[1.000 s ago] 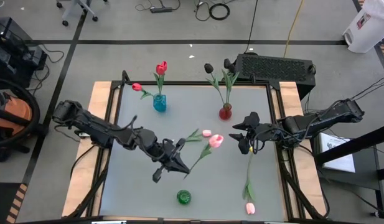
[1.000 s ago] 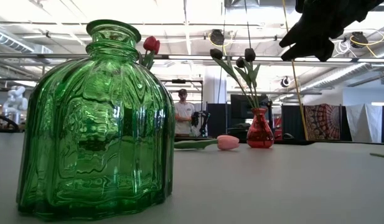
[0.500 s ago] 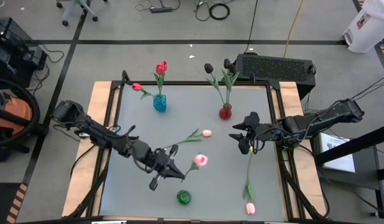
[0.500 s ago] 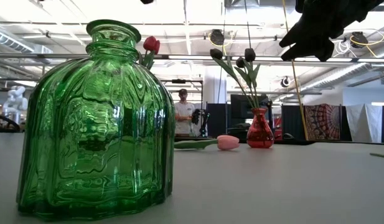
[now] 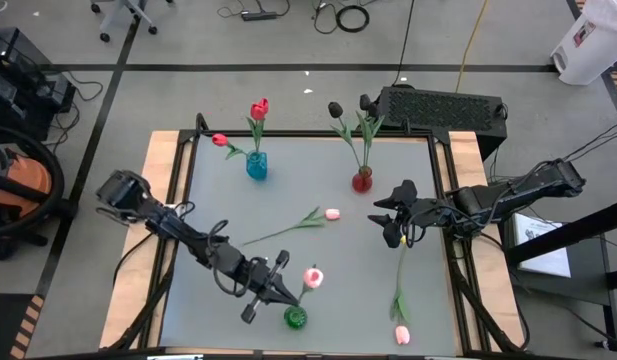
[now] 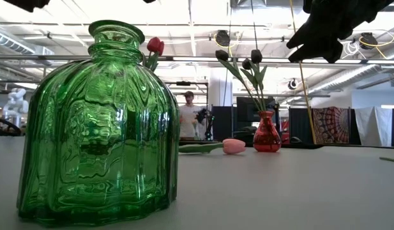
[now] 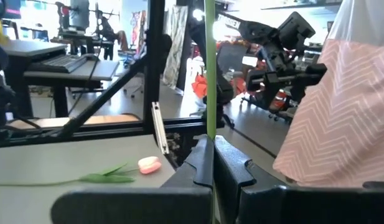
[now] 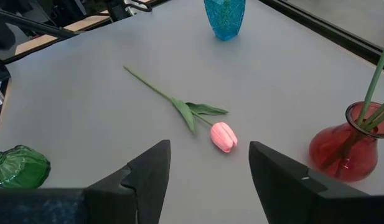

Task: Sort flowers into vase by color
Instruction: Put the top pink tulip into the green vase

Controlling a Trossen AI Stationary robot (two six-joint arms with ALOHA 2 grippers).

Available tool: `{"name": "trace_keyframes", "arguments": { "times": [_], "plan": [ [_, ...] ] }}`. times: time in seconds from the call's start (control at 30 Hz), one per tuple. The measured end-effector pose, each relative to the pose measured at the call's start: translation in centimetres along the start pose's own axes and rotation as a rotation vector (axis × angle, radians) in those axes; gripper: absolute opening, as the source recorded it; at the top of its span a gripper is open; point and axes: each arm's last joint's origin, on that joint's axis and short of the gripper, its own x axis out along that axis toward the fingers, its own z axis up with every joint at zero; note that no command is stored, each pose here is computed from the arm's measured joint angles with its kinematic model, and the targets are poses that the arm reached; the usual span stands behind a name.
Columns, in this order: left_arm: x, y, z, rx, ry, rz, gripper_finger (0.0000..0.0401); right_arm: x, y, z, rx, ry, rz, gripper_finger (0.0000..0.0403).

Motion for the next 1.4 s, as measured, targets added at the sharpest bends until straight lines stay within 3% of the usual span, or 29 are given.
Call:
{"name": "trace_keyframes", "arguments": {
  "times": [0.47, 1.4],
  "plan": [
    [0.6, -1.6, -2.2, 0.001, 0.044, -0.001, 0.0000, 0.0, 0.0, 0.0, 0.001, -0.001, 0.001, 0.0210],
    [1.6, -1.2, -6.0, -0.007, 0.076, 0.022, 0.0000, 0.0, 0.0, 0.0, 0.003, -0.004, 0.003, 0.0210]
  ]
}}
